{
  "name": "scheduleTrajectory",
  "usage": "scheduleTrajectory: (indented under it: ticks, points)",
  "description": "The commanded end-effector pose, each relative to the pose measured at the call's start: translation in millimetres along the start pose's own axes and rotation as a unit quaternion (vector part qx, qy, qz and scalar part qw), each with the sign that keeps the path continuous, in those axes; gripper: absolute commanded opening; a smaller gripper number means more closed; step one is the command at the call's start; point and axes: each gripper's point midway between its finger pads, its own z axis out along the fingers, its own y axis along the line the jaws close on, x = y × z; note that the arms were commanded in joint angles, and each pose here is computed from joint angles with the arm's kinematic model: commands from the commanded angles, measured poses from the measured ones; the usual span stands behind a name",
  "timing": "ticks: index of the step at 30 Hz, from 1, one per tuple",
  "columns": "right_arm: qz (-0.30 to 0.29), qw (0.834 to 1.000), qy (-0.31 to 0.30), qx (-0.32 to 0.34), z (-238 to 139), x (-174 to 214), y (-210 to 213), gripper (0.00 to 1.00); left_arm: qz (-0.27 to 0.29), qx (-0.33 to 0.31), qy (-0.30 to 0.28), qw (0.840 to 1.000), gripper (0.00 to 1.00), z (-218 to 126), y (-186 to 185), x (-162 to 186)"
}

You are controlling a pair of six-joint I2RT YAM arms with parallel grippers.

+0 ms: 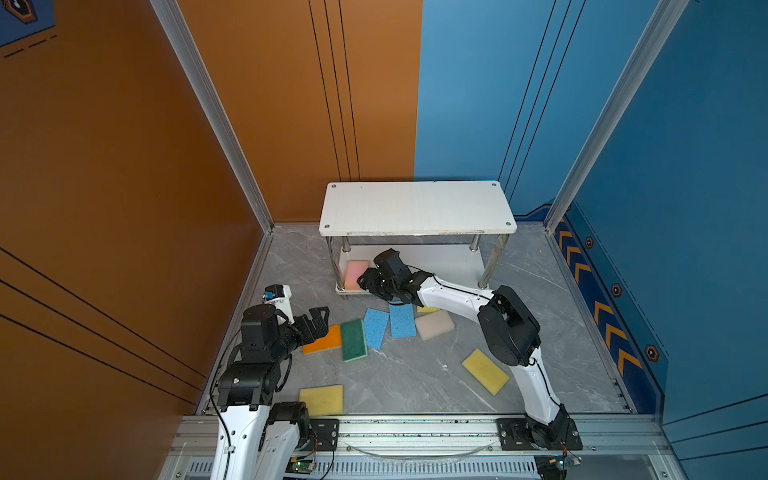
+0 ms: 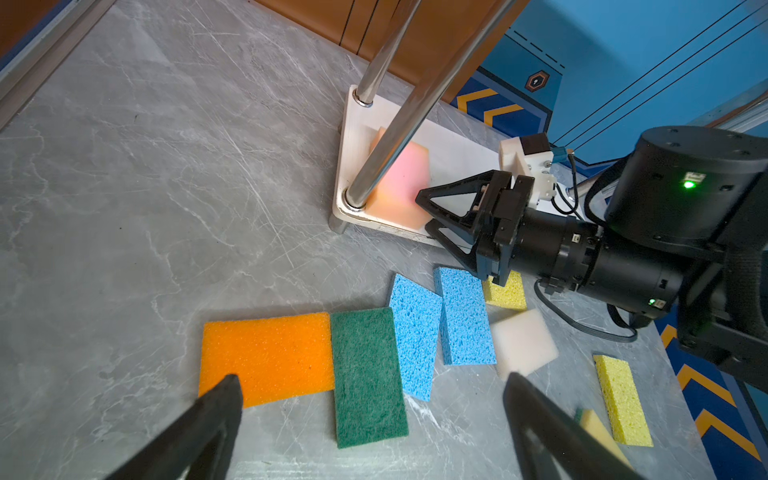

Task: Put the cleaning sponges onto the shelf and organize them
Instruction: 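Carry the pink sponge onto the shelf's lower tier and release it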

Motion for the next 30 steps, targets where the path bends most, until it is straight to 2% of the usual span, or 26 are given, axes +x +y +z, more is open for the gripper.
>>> scheduleTrajectory:
  ticks: [1,6,17,30]
  points:
    - [-0.022,1.000,-0.018,0.003,-20,-4,6,0.65,0.008,0.008,0.006,1.000,0.98,3,0,3]
    - [-0.039,0.999,-0.029,-0.005,-41,-7,12,0.70,0.008,0.012,0.008,1.000,0.98,3,-2,4]
    - [-0.065,0.997,-0.035,-0.014,-82,-2,8,0.71,0.009,0.016,0.007,1.000,0.98,4,-3,5]
    - [-0.109,0.994,0.012,-0.019,-123,16,-1,0.71,0.007,0.043,0.014,0.999,0.98,8,-10,6]
